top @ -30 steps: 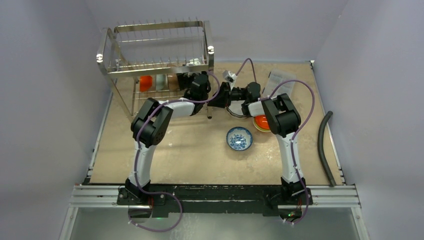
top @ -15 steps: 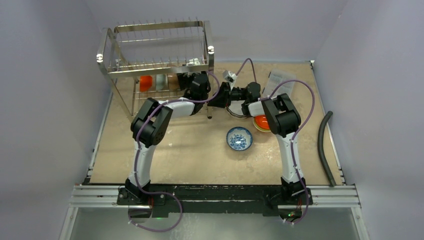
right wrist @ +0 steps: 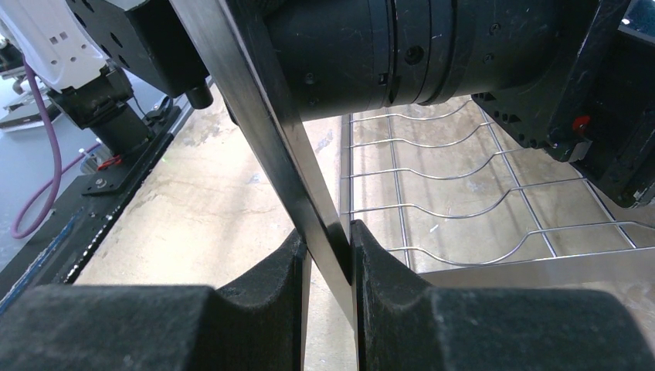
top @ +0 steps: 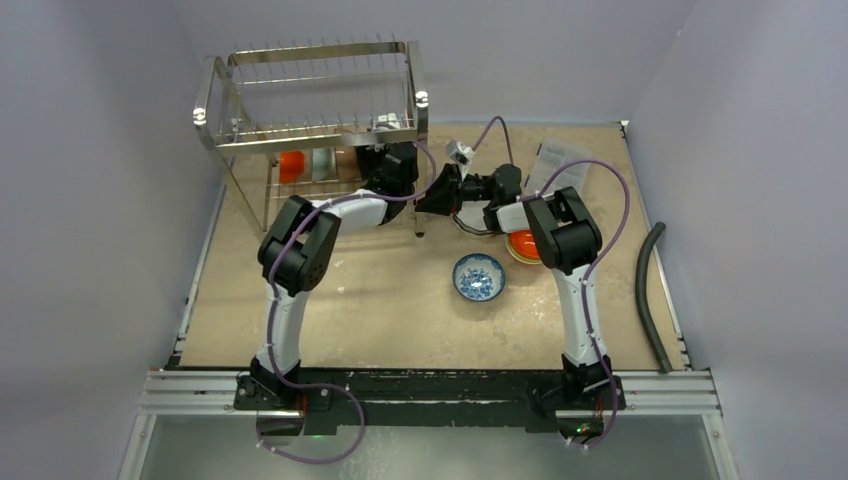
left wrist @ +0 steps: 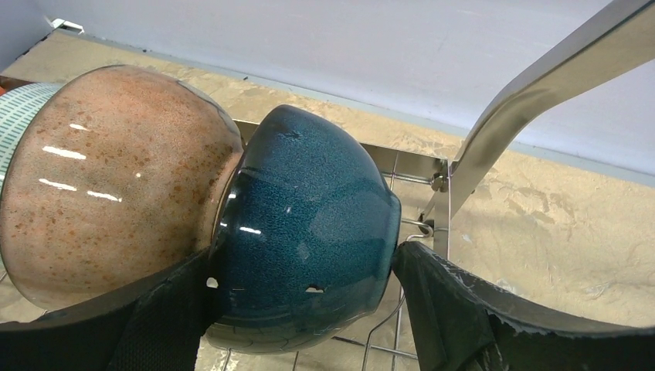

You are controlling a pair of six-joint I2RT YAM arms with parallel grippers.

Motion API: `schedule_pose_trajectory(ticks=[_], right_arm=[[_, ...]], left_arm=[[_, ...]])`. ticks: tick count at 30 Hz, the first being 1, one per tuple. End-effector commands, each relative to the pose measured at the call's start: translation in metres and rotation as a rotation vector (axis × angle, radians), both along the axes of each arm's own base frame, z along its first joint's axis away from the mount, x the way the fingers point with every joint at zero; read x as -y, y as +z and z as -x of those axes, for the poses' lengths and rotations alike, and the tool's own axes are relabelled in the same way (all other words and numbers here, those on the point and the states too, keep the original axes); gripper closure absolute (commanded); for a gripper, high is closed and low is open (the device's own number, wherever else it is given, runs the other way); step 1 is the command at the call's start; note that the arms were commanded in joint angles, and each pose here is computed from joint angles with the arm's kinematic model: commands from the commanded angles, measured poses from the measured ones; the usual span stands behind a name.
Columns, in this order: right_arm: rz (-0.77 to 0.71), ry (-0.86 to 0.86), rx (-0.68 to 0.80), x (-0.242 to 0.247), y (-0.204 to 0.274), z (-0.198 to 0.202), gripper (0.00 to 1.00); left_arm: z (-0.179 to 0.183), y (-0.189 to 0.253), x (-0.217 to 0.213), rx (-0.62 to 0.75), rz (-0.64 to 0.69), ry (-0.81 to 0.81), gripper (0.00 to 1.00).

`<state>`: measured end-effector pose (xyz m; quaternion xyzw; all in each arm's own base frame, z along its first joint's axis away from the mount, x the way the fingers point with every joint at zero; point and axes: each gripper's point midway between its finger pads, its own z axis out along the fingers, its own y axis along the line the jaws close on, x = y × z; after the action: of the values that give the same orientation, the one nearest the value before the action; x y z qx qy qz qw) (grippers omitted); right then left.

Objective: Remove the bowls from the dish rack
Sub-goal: Pick up the bowl from the dish rack.

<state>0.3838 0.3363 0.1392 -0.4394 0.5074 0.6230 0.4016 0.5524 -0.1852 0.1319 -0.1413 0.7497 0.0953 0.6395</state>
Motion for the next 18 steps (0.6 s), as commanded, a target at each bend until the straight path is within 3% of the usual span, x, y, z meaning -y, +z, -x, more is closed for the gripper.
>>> schedule_pose_trajectory(ticks=[1, 18], right_arm=[[-0.164, 0.147, 0.433, -0.0225, 0.0517, 0.0587, 1.0], [-0.163, 0.146, 0.429, -0.0228, 0.0503, 0.0582, 1.0]], left_arm=[[0.0156, -0.0427, 0.0034, -0.183, -0.082, -0.031, 0.2], [0.0137, -0.0387, 0.0111, -0.213, -0.021, -0.135, 0.43]])
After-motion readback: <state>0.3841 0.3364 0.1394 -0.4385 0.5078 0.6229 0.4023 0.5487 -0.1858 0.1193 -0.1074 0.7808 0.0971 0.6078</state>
